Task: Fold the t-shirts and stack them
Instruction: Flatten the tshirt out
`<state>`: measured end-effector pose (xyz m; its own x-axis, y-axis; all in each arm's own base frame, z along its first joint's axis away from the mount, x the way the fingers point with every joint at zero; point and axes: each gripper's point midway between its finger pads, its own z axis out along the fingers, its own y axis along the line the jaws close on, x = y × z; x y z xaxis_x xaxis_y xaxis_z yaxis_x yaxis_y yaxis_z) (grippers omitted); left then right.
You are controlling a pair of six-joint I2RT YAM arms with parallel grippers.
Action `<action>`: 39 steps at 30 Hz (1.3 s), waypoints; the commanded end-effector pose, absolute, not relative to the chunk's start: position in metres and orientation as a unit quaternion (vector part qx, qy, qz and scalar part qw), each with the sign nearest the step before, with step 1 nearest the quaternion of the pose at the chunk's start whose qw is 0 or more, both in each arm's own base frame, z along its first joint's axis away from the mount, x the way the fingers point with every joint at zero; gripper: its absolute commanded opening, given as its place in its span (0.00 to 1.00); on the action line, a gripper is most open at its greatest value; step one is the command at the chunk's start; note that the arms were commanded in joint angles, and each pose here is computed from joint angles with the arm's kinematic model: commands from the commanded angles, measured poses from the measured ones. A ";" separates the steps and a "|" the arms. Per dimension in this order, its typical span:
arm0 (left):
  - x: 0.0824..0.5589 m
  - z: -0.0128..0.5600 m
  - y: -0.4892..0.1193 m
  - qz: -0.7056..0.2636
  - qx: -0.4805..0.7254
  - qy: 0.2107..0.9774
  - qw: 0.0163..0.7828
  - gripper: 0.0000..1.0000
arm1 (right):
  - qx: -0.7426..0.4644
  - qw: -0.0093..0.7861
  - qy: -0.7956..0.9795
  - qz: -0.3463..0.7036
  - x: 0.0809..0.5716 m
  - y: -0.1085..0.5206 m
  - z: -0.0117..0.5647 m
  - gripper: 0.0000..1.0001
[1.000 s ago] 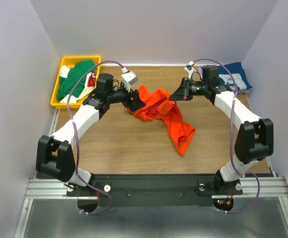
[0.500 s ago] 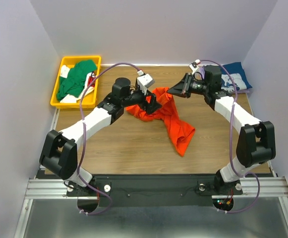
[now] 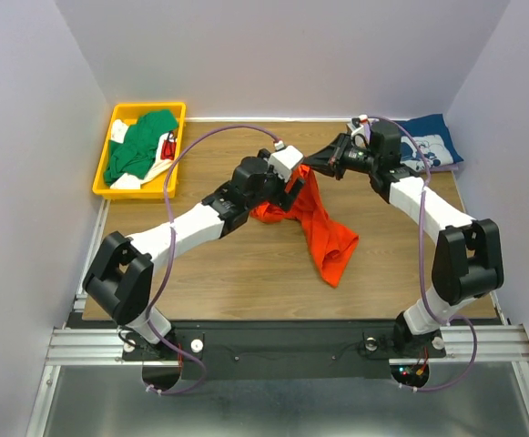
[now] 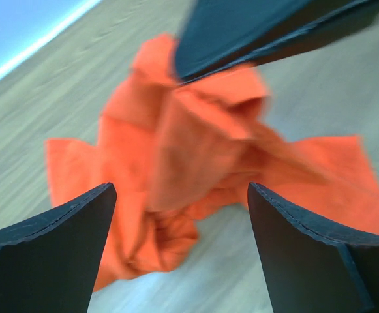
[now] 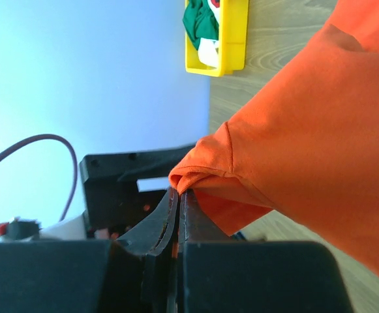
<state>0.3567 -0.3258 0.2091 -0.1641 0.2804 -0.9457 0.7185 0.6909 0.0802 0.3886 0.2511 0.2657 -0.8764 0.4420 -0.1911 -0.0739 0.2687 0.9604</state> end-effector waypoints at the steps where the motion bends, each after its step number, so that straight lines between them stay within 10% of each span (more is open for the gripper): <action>1: 0.391 0.239 -0.311 -0.122 0.314 0.713 0.615 0.88 | 0.111 0.227 0.741 0.622 0.389 0.258 0.300 0.01; 6: 0.399 0.246 -0.320 -0.137 0.317 0.705 0.620 0.76 | 0.111 0.214 0.739 0.629 0.382 0.260 0.302 0.00; 22: 0.380 0.239 -0.351 -0.242 0.361 0.686 0.583 0.85 | 0.112 0.216 0.734 0.633 0.388 0.262 0.306 0.01; 25: 0.391 0.246 -0.343 -0.238 0.346 0.690 0.590 0.71 | 0.111 0.211 0.735 0.634 0.386 0.263 0.304 0.01; 31: 0.412 0.266 -0.319 -0.236 0.317 0.693 0.603 0.00 | 0.109 0.203 0.739 0.633 0.385 0.266 0.295 0.01; 39: 0.408 0.262 -0.292 -0.276 0.302 0.707 0.577 0.00 | 0.058 0.230 0.748 0.619 0.402 0.270 0.286 0.53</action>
